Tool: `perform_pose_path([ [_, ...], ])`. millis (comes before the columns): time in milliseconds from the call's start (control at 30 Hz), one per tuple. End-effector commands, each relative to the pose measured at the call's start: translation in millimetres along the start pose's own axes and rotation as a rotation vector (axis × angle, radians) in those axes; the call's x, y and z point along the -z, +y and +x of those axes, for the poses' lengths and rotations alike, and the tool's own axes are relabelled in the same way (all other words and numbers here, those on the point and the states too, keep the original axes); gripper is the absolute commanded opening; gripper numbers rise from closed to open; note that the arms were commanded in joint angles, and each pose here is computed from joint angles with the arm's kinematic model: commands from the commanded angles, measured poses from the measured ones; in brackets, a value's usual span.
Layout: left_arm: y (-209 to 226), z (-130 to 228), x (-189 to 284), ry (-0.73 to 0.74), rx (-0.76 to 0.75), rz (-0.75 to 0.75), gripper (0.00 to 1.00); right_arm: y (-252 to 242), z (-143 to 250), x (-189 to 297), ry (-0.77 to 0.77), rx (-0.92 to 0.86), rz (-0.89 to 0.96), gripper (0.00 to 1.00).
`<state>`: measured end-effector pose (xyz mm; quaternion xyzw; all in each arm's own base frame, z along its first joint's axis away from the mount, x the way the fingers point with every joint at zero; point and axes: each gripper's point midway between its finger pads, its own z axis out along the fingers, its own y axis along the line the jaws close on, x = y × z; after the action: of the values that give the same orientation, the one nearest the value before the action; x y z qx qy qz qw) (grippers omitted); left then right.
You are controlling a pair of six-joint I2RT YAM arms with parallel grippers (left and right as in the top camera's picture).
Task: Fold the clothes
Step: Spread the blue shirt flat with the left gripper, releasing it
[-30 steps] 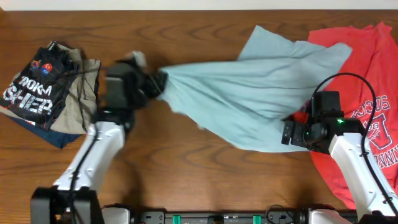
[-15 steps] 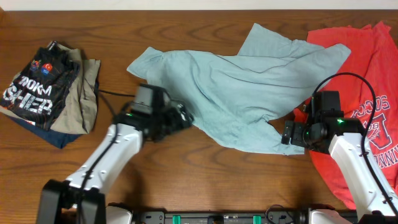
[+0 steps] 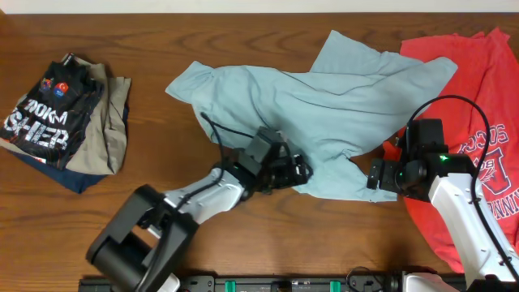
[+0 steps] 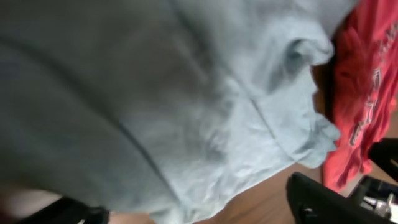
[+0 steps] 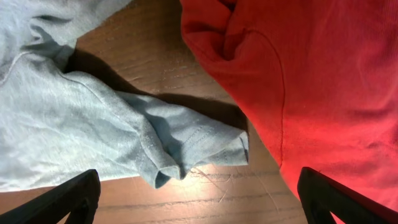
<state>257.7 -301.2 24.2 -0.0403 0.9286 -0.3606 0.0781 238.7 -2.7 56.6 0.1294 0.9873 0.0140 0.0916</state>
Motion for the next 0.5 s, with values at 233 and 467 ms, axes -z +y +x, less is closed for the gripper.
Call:
perform_pose_path([
  [233,30,19,-20,0.066,0.105,-0.088,0.06,-1,-4,4,-0.017,-0.015,-0.003,0.99],
  [467,75,-15,37,0.014,0.123,-0.200,0.06,-1,-4,4,-0.018,-0.015,-0.003,0.99],
])
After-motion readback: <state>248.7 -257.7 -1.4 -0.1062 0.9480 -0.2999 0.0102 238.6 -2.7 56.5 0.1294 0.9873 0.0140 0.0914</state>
